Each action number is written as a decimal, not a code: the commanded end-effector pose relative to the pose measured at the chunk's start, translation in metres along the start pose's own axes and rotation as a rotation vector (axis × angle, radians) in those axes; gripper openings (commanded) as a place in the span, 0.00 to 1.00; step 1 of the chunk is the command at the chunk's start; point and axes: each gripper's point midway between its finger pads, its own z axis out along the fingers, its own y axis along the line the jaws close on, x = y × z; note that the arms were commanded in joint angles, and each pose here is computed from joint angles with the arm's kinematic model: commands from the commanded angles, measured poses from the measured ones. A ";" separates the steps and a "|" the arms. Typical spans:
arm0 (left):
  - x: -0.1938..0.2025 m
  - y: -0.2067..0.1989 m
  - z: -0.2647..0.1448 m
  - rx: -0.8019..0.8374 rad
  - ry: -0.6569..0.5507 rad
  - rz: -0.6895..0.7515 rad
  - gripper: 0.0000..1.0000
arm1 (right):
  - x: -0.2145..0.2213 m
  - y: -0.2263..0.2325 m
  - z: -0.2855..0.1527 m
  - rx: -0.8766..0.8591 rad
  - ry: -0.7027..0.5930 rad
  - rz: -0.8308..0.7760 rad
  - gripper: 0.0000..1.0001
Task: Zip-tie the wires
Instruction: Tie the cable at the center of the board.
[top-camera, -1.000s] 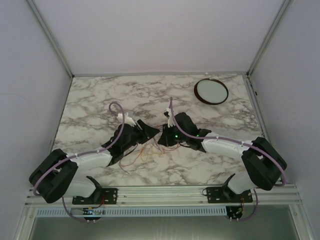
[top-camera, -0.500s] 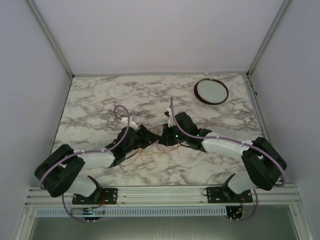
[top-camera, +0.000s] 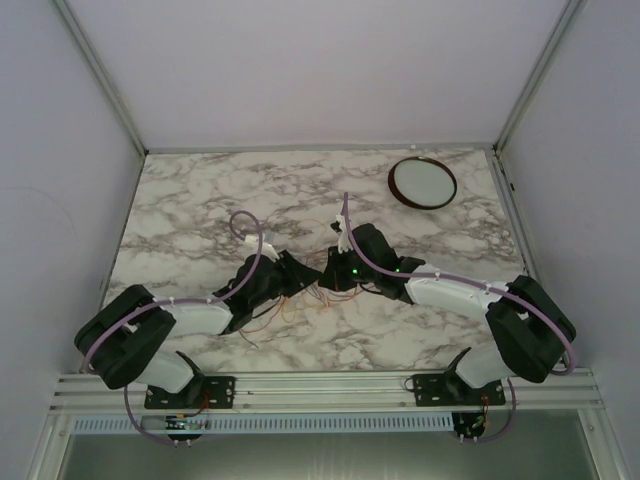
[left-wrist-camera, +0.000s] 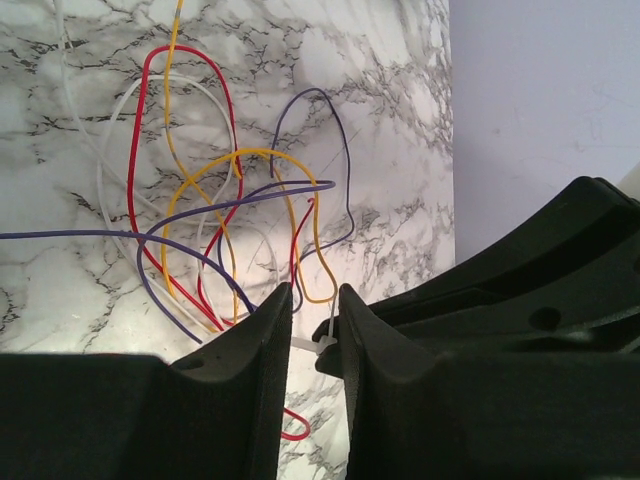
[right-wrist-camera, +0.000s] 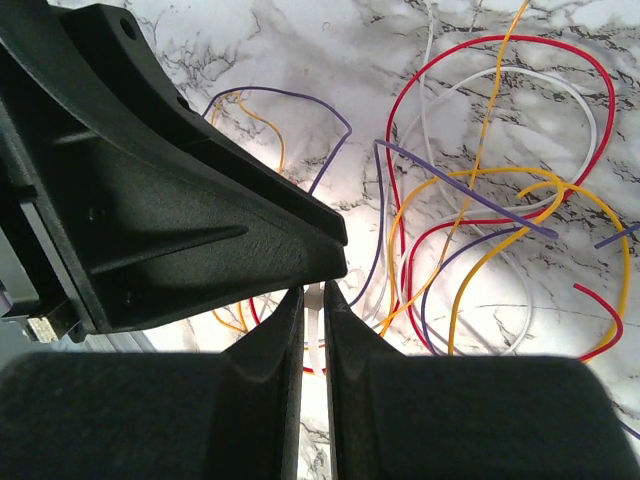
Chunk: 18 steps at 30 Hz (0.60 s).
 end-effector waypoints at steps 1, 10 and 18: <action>0.001 -0.012 0.003 0.056 -0.001 -0.002 0.24 | -0.021 0.009 -0.004 -0.020 -0.056 -0.002 0.04; -0.001 -0.015 0.000 0.065 -0.011 -0.002 0.00 | -0.016 0.006 -0.002 -0.011 -0.043 0.005 0.04; -0.020 -0.018 -0.006 0.049 -0.081 0.006 0.00 | 0.000 0.000 -0.003 0.021 -0.014 0.012 0.04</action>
